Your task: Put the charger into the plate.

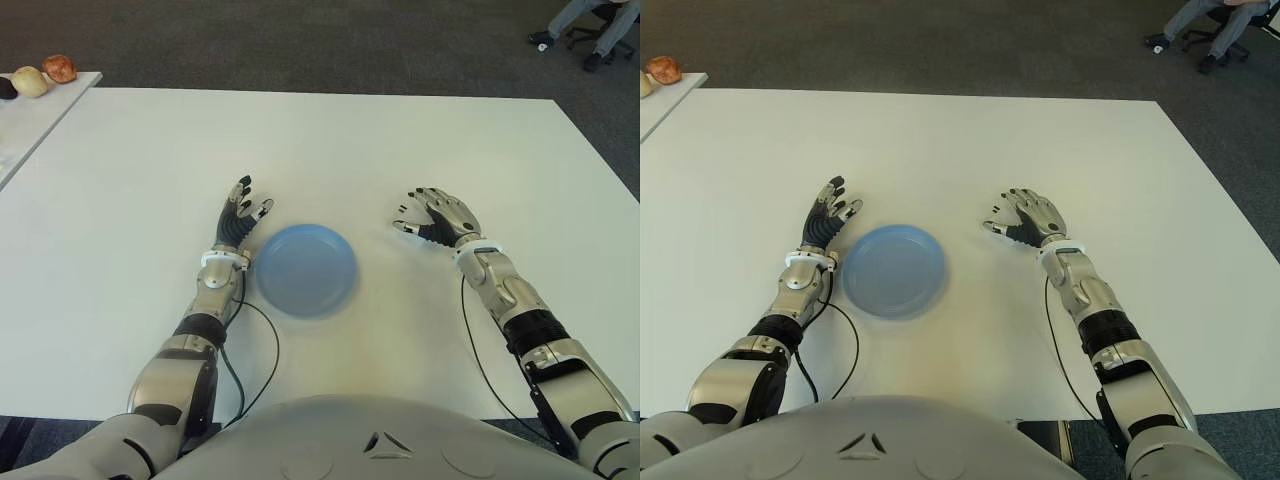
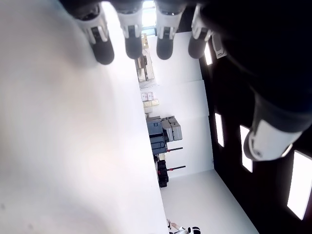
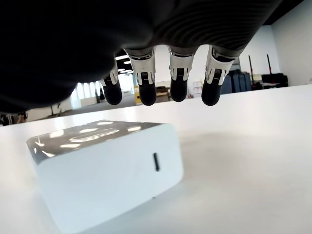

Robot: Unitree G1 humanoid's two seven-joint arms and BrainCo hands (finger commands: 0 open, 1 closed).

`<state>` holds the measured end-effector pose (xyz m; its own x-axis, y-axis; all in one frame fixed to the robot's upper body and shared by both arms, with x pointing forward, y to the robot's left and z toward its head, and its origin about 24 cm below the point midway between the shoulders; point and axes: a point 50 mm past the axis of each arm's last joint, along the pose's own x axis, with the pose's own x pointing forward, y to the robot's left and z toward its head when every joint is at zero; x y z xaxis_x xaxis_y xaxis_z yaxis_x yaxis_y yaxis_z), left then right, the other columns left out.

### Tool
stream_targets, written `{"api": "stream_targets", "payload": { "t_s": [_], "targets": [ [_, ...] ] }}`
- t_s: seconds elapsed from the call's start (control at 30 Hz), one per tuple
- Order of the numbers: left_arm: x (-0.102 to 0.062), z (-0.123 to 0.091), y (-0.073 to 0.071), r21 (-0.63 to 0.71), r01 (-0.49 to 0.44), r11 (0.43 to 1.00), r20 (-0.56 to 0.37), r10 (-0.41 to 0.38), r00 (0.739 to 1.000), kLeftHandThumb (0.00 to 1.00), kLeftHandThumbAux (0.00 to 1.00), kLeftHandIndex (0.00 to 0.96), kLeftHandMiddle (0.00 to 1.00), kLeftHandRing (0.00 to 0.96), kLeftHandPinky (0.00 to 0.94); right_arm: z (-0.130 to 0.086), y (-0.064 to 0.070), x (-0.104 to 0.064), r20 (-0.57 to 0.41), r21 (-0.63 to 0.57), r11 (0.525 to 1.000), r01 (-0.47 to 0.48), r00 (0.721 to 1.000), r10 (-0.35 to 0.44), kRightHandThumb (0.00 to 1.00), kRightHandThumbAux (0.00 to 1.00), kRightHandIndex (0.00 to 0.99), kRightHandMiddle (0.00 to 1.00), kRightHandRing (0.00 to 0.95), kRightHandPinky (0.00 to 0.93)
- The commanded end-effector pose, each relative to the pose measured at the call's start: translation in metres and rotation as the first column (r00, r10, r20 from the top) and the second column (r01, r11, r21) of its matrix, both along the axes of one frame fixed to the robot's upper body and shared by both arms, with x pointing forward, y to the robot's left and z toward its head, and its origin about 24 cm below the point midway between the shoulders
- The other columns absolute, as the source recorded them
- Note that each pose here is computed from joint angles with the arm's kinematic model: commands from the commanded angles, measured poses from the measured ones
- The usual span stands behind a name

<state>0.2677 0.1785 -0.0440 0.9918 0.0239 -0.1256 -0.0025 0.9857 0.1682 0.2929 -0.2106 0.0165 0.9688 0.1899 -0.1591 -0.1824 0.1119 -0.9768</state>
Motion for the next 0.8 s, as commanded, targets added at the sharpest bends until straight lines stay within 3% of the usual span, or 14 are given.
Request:
{"api": "stream_targets", "payload": {
  "t_s": [0.03, 0.33, 0.8],
  "targets": [
    [-0.031, -0.036, -0.009, 0.002, 0.003, 1.0, -0.199, -0.003, 0.98, 0.0, 0.59, 0.0, 0.0, 0.0, 0.012, -0.005, 0.008, 0.004, -0.032, 0.024, 1.0, 0.002, 0.999, -0.002, 0.306, 0.105, 0.0, 0.0, 0.0, 0.0],
    [-0.032, -0.034, -0.012, -0.001, 0.0, 1.0, -0.18, 0.0, 0.984, 0.0, 0.599, 0.0, 0.0, 0.0, 0.014, -0.009, 0.018, 0.008, -0.065, 0.049, 0.999, -0.001, 0.998, 0.004, 0.323, 0.098, 0.0, 0.0, 0.0, 0.0],
    [-0.032, -0.033, -0.012, -0.004, -0.004, 1.0, -0.175, 0.003, 0.985, 0.0, 0.589, 0.0, 0.0, 0.0, 0.018, -0.012, 0.021, 0.008, -0.101, 0.041, 0.999, -0.001, 0.995, 0.005, 0.327, 0.108, 0.0, 0.0, 0.0, 0.0]
  ]
}}
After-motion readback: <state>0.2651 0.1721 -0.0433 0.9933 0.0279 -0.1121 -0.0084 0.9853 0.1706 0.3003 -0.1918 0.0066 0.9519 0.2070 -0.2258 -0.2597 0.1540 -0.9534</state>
